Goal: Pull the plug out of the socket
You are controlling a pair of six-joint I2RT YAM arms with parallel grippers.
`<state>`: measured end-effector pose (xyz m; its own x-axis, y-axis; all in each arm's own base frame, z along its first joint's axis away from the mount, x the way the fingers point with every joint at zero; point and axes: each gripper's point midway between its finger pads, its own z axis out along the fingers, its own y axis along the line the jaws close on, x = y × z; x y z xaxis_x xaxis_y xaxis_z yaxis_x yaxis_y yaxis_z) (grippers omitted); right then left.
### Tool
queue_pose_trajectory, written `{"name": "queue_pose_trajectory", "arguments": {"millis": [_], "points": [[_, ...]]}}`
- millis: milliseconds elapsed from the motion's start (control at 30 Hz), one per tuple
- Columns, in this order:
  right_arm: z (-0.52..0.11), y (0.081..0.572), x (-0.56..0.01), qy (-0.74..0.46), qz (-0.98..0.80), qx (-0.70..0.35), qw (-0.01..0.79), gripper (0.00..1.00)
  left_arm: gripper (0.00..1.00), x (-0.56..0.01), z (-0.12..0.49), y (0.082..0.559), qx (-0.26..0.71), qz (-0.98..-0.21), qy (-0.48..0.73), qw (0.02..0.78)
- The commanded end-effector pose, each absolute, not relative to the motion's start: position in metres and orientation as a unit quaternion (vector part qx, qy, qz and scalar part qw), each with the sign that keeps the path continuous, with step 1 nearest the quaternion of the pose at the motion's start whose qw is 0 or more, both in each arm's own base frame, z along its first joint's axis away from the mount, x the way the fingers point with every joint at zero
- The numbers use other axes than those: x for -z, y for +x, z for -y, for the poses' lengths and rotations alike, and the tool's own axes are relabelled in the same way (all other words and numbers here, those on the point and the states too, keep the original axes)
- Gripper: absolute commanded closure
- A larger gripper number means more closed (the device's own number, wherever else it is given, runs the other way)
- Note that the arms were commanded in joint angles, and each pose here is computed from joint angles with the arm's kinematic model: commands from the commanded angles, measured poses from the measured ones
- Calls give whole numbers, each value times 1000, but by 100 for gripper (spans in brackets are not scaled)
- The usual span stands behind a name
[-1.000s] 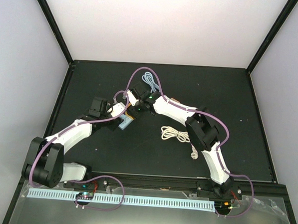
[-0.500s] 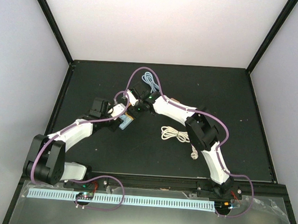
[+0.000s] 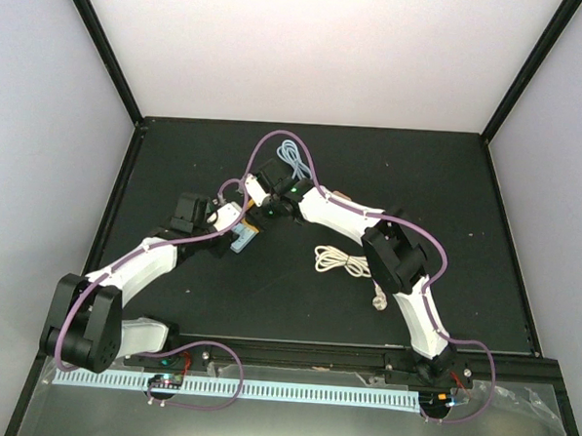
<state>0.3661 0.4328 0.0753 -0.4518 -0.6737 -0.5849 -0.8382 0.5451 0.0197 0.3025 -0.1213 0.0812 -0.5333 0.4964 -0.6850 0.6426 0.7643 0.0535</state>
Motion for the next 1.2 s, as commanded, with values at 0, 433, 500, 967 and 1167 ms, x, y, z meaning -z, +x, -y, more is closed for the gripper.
{"name": "queue_pose_trajectory", "arguments": {"millis": [0, 433, 500, 967, 1167], "points": [[-371, 372, 15, -452, -870, -19, 195, 99, 98, -128, 148, 308, 176, -835, 339, 396], [-371, 372, 15, -451, -871, -15, 195, 99, 98, -138, 144, 299, 166, -813, 357, 428], [-371, 373, 14, -451, -871, -15, 197, 99, 98, -135, 138, 299, 149, -817, 355, 428], [-371, 374, 14, -453, -869, -10, 198, 99, 97, -134, 144, 303, 206, -837, 330, 385], [-371, 374, 15, -453, -869, -9, 198, 99, 98, -131, 143, 296, 208, -838, 336, 375]]}}
